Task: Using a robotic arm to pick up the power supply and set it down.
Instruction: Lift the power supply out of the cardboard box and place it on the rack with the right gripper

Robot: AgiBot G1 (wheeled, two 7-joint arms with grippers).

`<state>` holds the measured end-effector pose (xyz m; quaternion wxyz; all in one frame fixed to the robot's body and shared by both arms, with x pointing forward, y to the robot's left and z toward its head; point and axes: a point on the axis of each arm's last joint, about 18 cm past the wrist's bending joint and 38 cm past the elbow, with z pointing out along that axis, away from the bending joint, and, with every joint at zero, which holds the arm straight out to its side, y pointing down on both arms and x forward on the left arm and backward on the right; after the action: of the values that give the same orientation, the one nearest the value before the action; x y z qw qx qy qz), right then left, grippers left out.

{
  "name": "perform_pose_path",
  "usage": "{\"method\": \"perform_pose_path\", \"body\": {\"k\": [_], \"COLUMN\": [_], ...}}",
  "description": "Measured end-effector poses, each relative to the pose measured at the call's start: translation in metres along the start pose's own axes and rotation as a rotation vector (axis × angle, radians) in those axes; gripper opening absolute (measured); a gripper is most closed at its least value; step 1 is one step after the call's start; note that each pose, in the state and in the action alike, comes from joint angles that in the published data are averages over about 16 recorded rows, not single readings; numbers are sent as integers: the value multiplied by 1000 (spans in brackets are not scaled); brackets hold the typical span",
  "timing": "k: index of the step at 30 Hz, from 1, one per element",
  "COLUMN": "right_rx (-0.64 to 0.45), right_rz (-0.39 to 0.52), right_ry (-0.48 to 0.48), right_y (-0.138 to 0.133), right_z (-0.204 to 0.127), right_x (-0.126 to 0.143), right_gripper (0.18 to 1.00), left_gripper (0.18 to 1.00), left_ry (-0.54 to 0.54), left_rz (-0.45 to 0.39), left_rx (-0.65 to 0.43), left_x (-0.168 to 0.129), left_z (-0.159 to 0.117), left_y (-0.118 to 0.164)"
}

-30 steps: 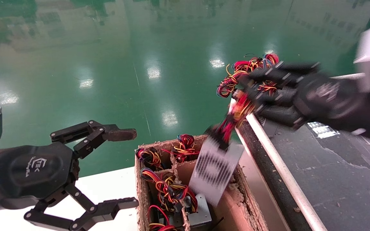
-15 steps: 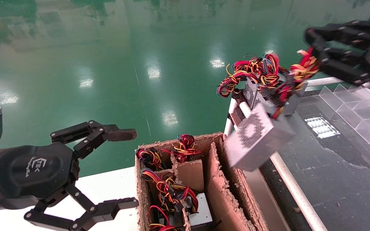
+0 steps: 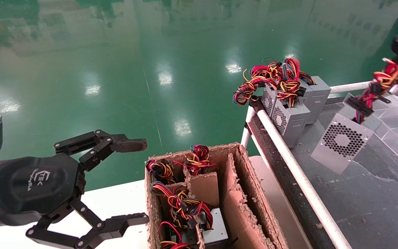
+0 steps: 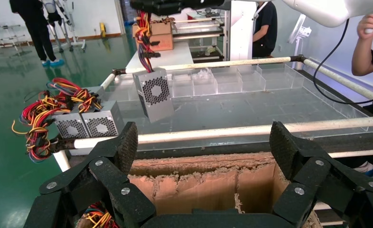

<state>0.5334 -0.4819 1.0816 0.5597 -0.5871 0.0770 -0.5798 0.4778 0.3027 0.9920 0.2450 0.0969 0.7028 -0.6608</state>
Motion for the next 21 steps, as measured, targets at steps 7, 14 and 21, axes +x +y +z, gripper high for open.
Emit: {"method": "perform_pose_path", "body": {"k": [7, 14, 21], "right_rx": [-71, -112, -124], "right_rz": [-8, -14, -11], "right_ry": [65, 96, 99], "right_y": [23, 36, 40], "right_z": [10, 38, 73], "right_x": [18, 29, 33], "right_gripper": [211, 211, 211], "left_gripper": [1001, 1001, 1001], "left_ry": [0, 0, 0], "left_rz": [0, 0, 0], "left_rx": [0, 0, 0], "left_x": [0, 0, 0], "left_z": [0, 0, 0], "left_y": [0, 0, 0]}}
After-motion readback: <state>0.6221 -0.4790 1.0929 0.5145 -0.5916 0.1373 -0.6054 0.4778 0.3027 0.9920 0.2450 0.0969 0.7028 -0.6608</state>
